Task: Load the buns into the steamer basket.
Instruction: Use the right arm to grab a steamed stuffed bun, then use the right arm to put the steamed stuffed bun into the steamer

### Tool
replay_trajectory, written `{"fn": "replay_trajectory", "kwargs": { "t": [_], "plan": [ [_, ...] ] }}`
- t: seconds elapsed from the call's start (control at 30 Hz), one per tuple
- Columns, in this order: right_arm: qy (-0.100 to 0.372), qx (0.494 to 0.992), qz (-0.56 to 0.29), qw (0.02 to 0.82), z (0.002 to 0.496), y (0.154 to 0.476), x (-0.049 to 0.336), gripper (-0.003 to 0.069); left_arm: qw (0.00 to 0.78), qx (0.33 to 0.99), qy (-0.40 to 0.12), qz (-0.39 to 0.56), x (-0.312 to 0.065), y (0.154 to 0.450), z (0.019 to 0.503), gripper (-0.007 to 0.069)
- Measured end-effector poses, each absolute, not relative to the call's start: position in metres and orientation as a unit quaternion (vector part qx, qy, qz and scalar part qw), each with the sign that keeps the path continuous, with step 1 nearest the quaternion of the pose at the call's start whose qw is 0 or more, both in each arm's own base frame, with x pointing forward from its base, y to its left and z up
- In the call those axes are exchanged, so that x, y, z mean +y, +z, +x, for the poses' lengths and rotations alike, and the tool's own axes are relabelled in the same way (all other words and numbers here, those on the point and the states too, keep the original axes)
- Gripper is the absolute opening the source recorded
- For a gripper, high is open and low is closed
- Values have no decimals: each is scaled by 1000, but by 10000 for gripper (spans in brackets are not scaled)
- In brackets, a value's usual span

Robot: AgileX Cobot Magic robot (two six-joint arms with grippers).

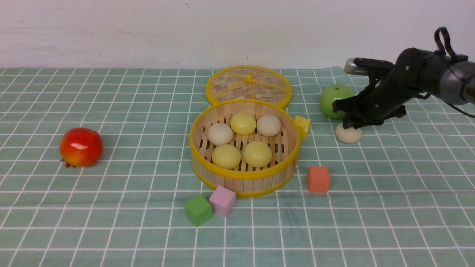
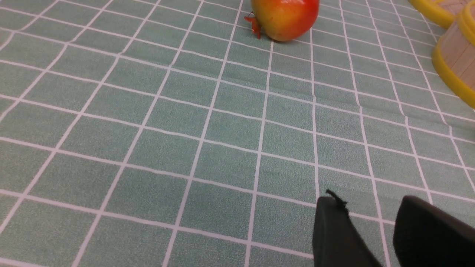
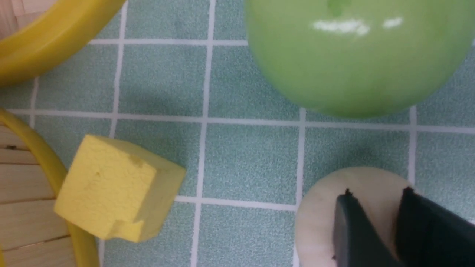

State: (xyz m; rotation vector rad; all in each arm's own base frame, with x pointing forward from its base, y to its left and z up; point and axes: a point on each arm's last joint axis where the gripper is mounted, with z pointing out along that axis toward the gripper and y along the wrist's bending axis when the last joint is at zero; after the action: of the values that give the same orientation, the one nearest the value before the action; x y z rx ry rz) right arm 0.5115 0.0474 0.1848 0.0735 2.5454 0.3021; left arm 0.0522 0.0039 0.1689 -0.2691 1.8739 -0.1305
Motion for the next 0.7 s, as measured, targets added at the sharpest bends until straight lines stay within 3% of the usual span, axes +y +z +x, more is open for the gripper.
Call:
{"fn": "replay_trajectory", "kwargs": {
  "t": [0.17,0.27,0.47,0.53,0.7],
  "plan": [
    [116,952,29,282,511,185,48,7,583,803,-56,-115,4,169,52,238],
    [120,952,29,279,509,189,48,0,583,803,-56,-115,4,169,52,238],
    [143,940,12,310,498,237,60,0,583,803,-56,-115,4,169,52,238],
    [162,927,-22,337,486,269,82,0,583,803,-56,-115,4,169,52,238],
    [184,916,-89,345,468,289,130,0,583,803,-56,-115,4,169,52,238]
  ]
}}
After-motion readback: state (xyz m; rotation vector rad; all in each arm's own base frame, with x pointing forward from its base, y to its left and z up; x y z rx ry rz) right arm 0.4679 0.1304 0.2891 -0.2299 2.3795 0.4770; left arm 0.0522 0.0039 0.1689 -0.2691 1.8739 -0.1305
